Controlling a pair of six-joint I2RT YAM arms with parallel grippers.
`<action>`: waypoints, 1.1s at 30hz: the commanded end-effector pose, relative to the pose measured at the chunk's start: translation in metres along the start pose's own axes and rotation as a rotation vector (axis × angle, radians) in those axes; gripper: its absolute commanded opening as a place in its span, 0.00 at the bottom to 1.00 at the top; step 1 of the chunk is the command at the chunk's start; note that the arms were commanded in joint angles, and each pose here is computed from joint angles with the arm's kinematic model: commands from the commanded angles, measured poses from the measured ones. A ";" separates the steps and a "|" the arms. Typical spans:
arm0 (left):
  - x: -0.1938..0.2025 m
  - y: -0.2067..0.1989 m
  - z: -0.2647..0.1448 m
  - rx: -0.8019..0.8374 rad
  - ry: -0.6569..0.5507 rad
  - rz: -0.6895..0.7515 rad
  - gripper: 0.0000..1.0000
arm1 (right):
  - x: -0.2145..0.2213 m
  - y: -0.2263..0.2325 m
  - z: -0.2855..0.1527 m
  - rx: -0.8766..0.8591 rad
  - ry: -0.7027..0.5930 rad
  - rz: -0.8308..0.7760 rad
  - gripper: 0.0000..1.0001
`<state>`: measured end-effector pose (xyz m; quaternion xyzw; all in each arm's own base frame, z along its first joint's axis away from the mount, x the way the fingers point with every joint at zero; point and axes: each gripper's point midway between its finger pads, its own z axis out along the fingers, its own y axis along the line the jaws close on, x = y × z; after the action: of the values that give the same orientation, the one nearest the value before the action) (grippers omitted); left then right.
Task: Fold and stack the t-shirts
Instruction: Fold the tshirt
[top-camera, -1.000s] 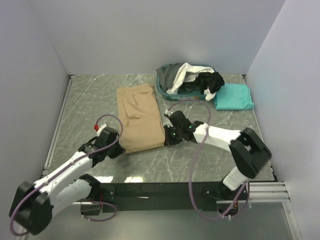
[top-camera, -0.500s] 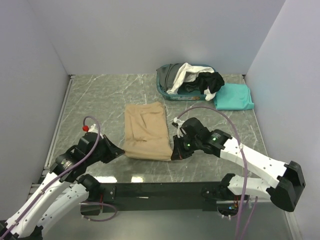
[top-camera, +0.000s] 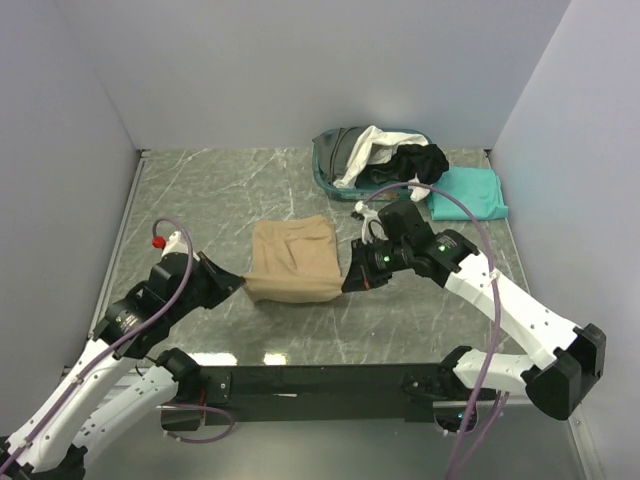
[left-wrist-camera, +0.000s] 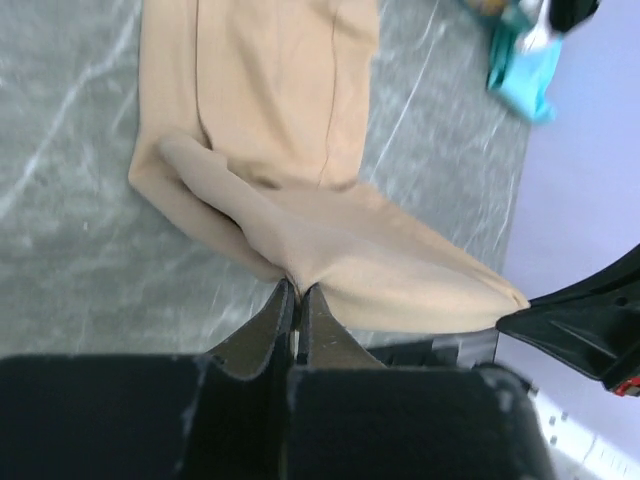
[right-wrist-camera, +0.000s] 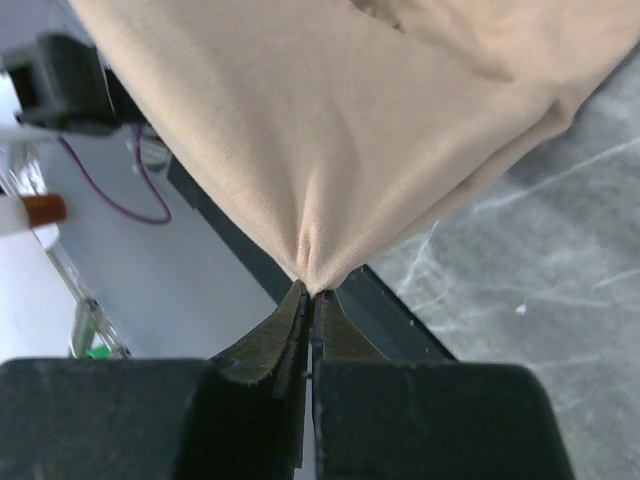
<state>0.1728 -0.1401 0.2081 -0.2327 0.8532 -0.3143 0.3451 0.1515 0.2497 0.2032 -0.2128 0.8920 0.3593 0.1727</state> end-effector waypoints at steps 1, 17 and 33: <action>-0.046 -0.028 -0.001 0.059 -0.203 -0.027 0.01 | -0.034 0.010 -0.005 -0.085 -0.090 -0.049 0.00; -0.102 -0.044 0.068 -0.188 -0.360 0.042 0.01 | -0.119 -0.036 0.020 0.006 -0.145 0.004 0.00; -0.138 -0.026 0.129 -0.220 -0.323 0.043 0.02 | -0.168 -0.096 0.061 0.107 -0.149 0.112 0.00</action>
<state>0.3415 -0.1201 0.1899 -0.3103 0.8376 -0.1461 0.4252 0.3250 0.2732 0.1719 -0.1312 0.9106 0.3427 0.1901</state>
